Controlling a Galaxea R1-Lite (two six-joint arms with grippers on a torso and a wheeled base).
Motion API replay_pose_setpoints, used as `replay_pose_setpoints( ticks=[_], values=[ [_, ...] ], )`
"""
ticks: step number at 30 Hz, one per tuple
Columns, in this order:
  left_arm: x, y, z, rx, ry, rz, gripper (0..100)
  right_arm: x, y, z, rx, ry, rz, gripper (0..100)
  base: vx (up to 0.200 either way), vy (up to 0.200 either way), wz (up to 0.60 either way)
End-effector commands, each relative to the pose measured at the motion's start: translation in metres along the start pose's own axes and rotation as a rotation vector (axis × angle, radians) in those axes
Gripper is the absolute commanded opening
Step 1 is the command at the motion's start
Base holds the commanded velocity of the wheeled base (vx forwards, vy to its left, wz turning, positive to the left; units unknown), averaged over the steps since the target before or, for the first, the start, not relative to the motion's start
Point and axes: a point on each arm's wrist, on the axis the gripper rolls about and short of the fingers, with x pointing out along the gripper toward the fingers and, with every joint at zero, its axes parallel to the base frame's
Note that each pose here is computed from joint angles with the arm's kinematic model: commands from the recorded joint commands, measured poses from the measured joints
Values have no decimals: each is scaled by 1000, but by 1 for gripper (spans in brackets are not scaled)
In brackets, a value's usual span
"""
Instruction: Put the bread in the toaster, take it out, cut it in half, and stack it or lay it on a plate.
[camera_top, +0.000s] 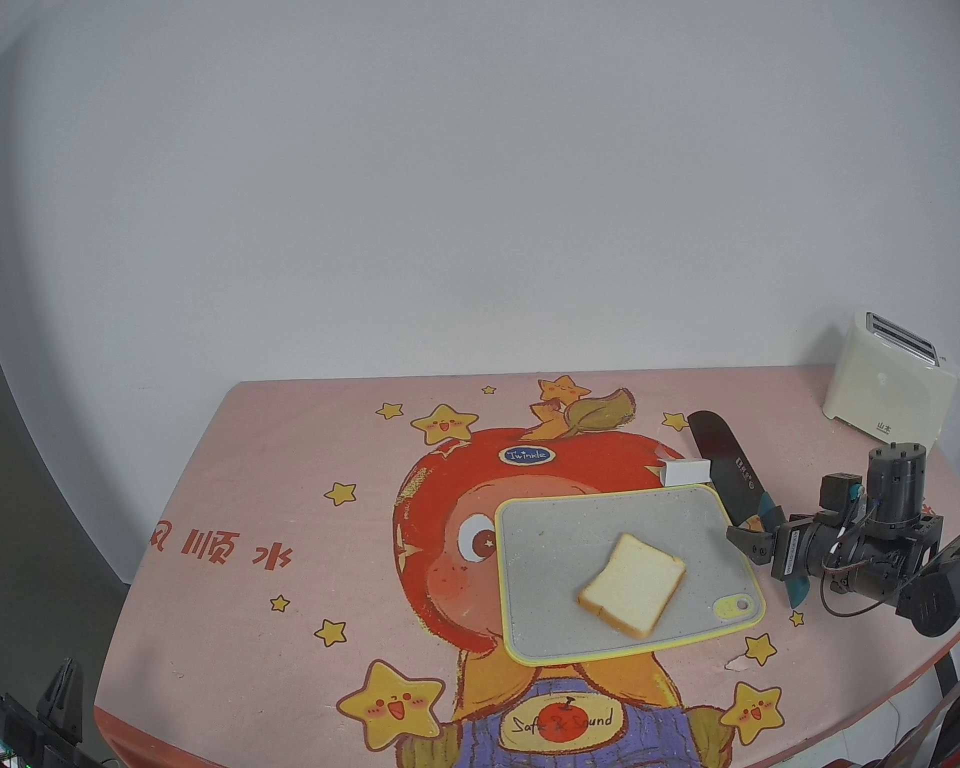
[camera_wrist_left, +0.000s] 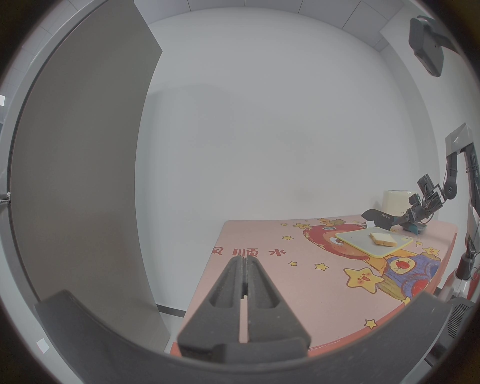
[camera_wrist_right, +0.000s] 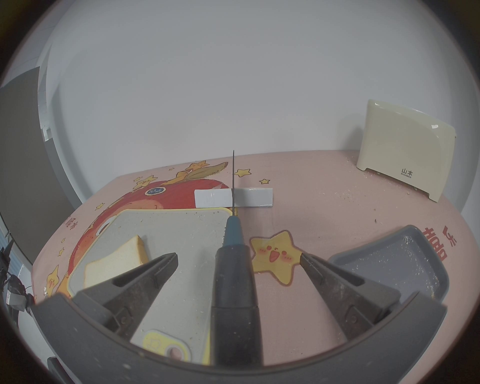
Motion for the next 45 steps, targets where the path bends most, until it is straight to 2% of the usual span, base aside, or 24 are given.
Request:
replay_pose_setpoints(
  ticks=[1,32,33,45],
  values=[
    [1,0,-5,-2,7,1,0,2,0,-2,-1,12,-2,100,0,0,0],
    [1,0,-5,0,7,0,0,2,2,-4,-9,18,-11,100,0,0,0],
    [1,0,-5,0,7,0,0,3,2,-4,-9,18,-11,0,0,0,0],
    [1,0,-5,0,7,0,0,3,2,-4,-8,20,-10,0,0,0,0]
  ],
)
